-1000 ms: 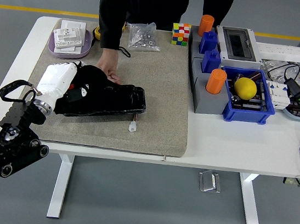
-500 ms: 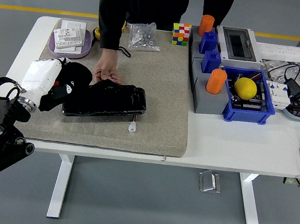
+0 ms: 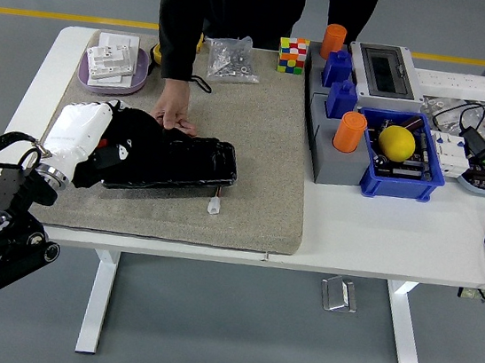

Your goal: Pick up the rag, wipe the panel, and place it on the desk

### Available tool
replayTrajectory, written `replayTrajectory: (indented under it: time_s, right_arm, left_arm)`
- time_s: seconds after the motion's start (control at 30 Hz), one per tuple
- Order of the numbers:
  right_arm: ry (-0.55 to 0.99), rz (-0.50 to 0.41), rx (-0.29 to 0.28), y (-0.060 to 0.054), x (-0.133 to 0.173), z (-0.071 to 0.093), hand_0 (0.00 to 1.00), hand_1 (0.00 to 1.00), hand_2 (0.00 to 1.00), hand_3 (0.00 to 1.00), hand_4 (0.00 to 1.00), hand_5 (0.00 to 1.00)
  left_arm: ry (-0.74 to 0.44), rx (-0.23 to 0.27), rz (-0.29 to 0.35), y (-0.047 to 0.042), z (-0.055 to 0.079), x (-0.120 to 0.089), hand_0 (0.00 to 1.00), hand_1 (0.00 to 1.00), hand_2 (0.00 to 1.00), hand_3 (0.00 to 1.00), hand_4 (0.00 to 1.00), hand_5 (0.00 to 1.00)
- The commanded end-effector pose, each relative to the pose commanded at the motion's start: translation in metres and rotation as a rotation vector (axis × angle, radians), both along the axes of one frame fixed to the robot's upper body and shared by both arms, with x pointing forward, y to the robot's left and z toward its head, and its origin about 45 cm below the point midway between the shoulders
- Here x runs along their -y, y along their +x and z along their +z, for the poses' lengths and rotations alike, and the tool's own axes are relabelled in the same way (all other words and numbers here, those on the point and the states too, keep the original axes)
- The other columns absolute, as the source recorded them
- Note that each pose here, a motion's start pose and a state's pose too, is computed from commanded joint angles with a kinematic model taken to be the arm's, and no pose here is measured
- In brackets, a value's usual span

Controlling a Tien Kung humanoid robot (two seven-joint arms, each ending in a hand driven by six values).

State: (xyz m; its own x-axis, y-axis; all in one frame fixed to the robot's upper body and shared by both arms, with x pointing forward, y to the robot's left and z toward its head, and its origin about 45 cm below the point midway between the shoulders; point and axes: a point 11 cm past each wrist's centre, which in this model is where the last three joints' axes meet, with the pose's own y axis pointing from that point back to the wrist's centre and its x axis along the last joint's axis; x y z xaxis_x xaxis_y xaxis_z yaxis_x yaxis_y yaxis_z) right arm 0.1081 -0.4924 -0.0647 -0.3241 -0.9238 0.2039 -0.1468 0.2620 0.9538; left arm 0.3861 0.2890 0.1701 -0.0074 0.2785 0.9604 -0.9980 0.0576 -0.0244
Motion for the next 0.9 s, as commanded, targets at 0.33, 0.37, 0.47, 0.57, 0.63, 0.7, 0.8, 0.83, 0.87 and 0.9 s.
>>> replayTrajectory:
  time_s: [0.33,0.37,0.47,0.57,0.63,0.7,0.8,0.83,0.87,0.9]
  right_arm:
    - [0.0,-0.003,0.001,0.0,0.001,0.001,0.772,0.62,0.711,0.64,0.998,0.573]
    - [0.0,-0.004,0.002,0.0,0.001,0.001,0.772,0.62,0.711,0.64,0.998,0.573]
    - [-0.002,-0.003,0.003,0.002,0.002,0.001,0.772,0.62,0.711,0.64,0.998,0.573]
    - [-0.003,-0.002,0.005,0.003,0.002,0.002,0.772,0.62,0.711,0.64,0.998,0.573]
    - [-0.004,-0.001,0.005,0.004,0.003,0.002,0.772,0.62,0.711,0.64,0.998,0.573]
    - [-0.005,0.001,0.005,0.004,0.003,0.003,0.772,0.621,0.711,0.64,0.998,0.573]
    - [-0.004,0.003,0.008,0.006,0.003,0.003,0.772,0.621,0.711,0.64,0.998,0.573]
    - [-0.004,0.004,0.008,0.006,0.003,0.003,0.772,0.621,0.711,0.64,0.998,0.573]
    - [-0.005,0.005,0.008,0.007,0.003,0.003,0.772,0.62,0.711,0.64,0.998,0.572]
    - [-0.005,0.004,0.009,0.007,0.003,0.004,0.772,0.62,0.711,0.64,0.998,0.572]
  left_arm:
    - [-0.016,-0.019,-0.047,-0.0029,-0.005,0.022,0.183,0.058,0.652,0.71,0.444,0.002]
    - [-0.02,-0.021,-0.052,-0.0026,-0.005,0.026,0.183,0.058,0.652,0.71,0.444,0.002]
    - [-0.028,-0.019,-0.069,-0.0019,-0.004,0.035,0.183,0.059,0.652,0.711,0.444,0.002]
    - [-0.034,-0.018,-0.086,-0.0009,-0.003,0.044,0.183,0.059,0.652,0.711,0.444,0.002]
    - [-0.039,-0.017,-0.1,0.0003,-0.002,0.051,0.183,0.059,0.652,0.711,0.444,0.002]
    - [-0.041,-0.016,-0.109,0.0012,-0.001,0.057,0.183,0.058,0.652,0.712,0.446,0.002]
    - [-0.047,-0.013,-0.127,0.0019,0.0,0.066,0.183,0.058,0.652,0.712,0.446,0.002]
    - [-0.047,-0.013,-0.131,0.0018,0.0,0.067,0.183,0.058,0.652,0.712,0.446,0.002]
    - [-0.049,-0.014,-0.137,0.0016,0.0,0.07,0.183,0.058,0.652,0.712,0.446,0.002]
    - [-0.049,-0.016,-0.14,0.0015,-0.001,0.072,0.183,0.058,0.652,0.712,0.446,0.002]
